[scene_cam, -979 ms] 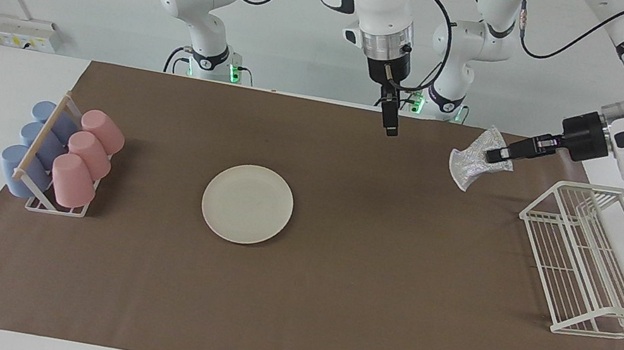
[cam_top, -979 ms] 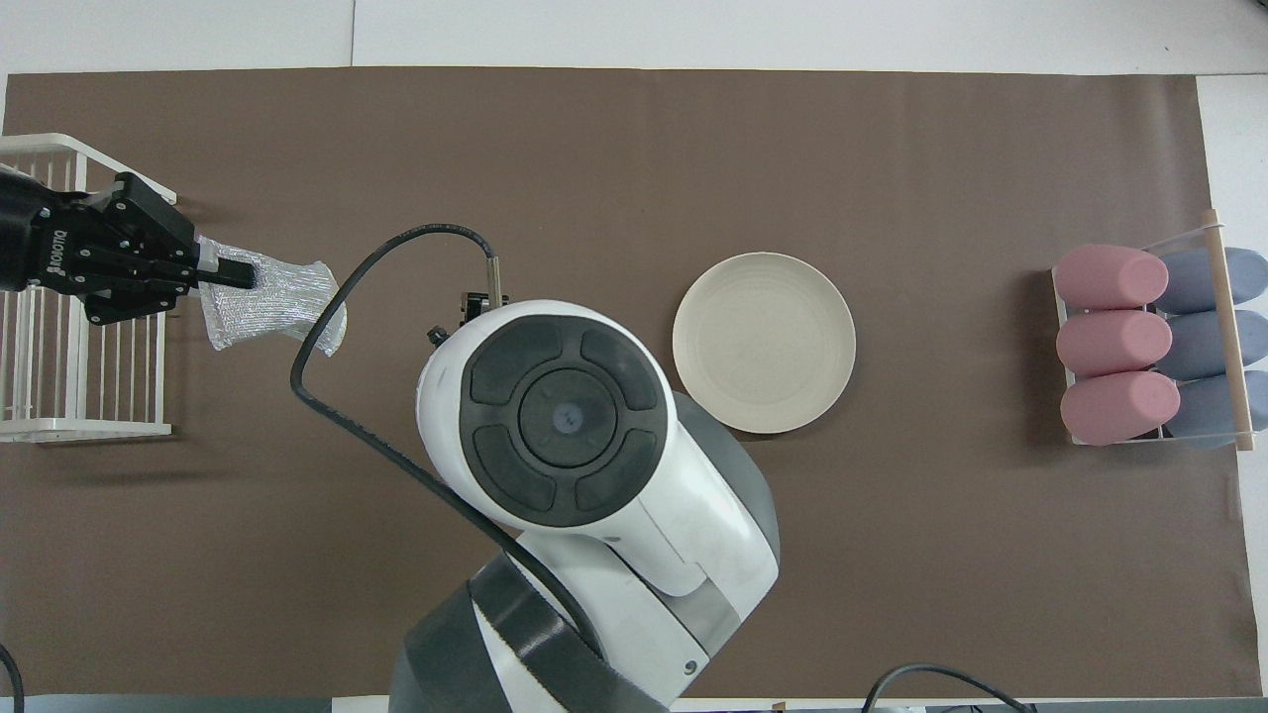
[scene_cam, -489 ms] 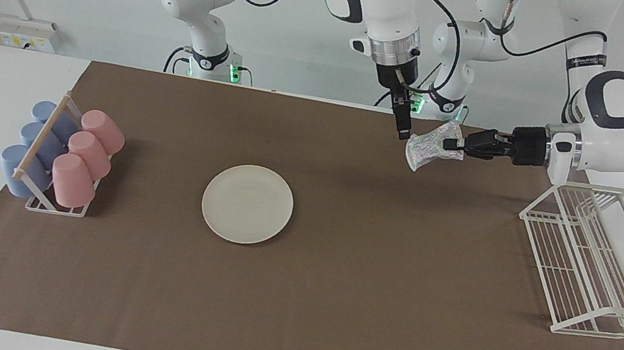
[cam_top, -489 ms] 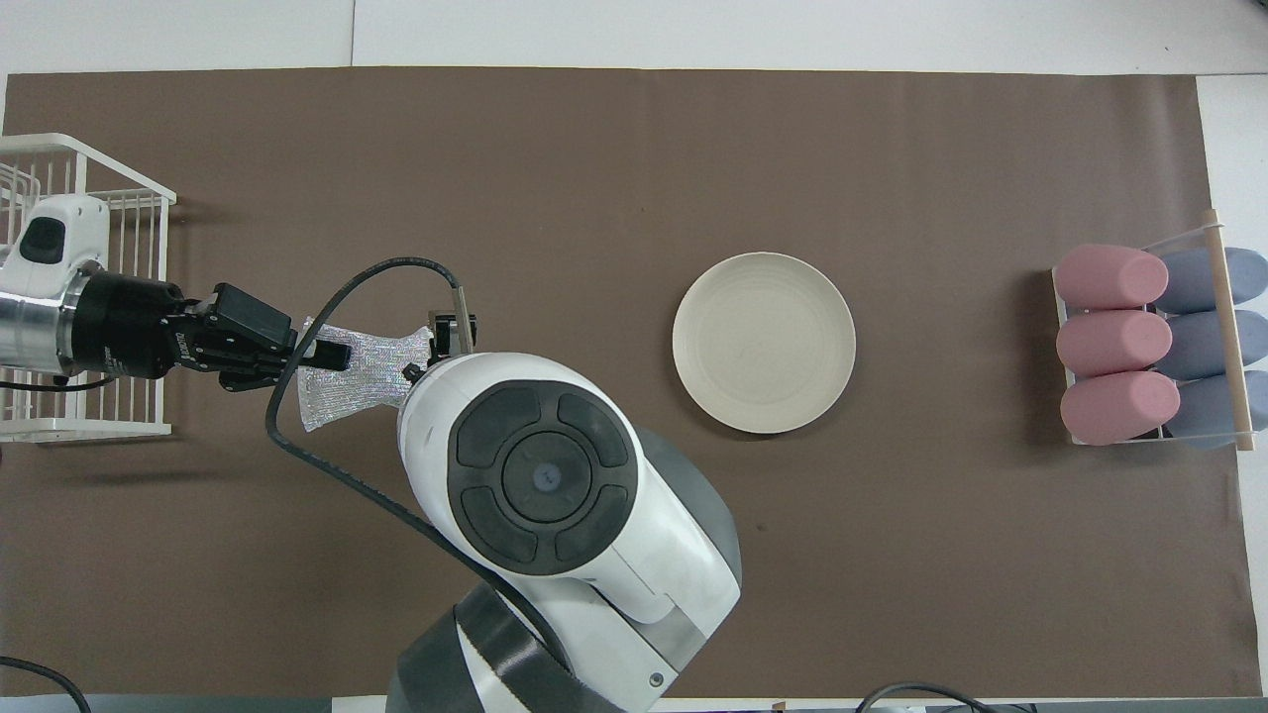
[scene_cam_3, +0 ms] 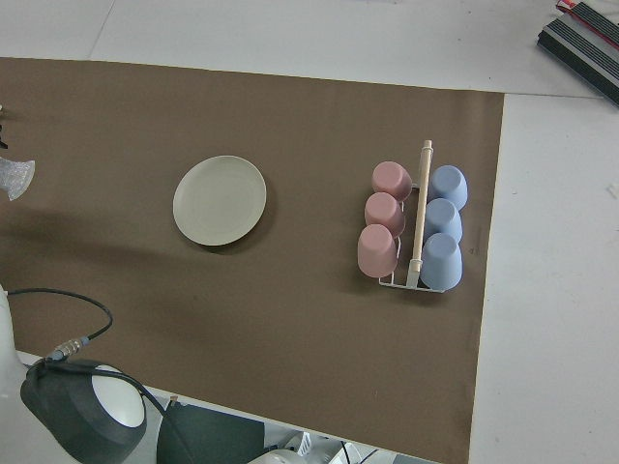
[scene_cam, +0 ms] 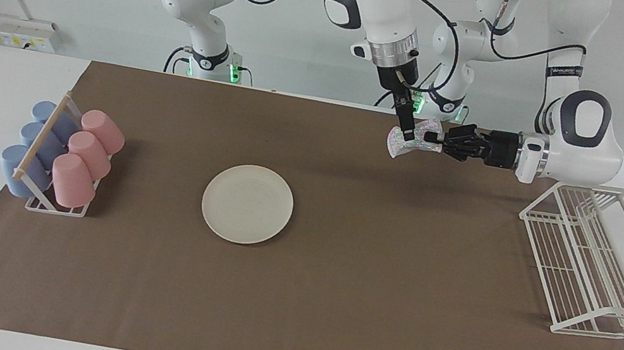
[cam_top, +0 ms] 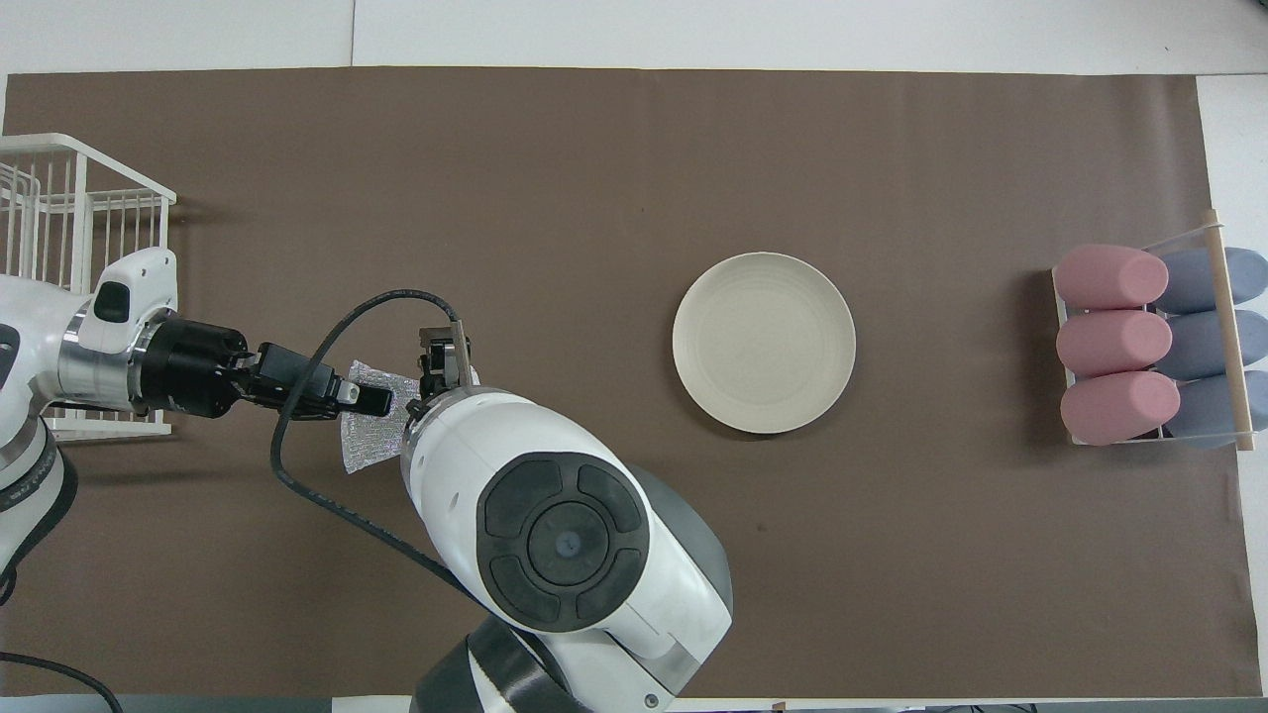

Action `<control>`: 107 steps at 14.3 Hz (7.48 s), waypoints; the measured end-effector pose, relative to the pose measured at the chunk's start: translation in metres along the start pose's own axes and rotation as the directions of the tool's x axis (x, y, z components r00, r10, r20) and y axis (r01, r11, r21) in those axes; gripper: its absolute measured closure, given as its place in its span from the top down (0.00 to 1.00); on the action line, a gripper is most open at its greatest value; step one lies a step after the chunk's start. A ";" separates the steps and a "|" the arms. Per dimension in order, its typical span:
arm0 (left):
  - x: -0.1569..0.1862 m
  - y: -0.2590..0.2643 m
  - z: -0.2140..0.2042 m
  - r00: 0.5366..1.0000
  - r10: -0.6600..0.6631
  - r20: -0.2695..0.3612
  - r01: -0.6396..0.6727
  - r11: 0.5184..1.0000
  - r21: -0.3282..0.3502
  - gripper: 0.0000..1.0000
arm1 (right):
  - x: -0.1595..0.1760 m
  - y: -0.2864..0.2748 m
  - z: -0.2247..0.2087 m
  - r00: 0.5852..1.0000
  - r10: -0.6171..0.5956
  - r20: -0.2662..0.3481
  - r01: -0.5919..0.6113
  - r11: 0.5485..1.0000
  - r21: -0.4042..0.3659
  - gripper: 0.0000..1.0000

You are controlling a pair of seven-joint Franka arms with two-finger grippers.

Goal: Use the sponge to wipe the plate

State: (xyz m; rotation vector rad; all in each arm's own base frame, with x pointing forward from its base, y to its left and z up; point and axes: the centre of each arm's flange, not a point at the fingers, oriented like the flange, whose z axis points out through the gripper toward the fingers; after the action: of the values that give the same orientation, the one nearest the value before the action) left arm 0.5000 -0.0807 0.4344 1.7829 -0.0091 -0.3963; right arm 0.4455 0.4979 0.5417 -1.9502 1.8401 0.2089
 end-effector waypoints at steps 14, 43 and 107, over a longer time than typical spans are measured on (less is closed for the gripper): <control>-0.006 0.000 0.009 0.999 0.007 0.047 -0.004 0.998 -0.057 0.05 | 0.007 0.021 0.008 0.995 -0.098 0.018 0.098 0.995 0.024 0.29; 0.002 -0.008 -0.043 0.998 0.067 -0.015 -0.056 0.919 0.390 1.00 | 0.321 -0.028 0.100 0.869 -0.427 -0.249 0.378 0.899 -0.223 0.10; 0.000 0.020 -0.050 0.981 -0.007 -0.192 0.080 0.923 0.377 1.00 | 0.016 -0.036 0.049 0.967 -0.056 -0.248 0.031 0.994 -0.103 0.10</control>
State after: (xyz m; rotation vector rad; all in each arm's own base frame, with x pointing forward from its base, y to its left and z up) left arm 0.5180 -0.0384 0.4627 2.2078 0.0920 -0.2679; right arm 0.4917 0.5039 0.4996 -2.1671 1.9741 0.0409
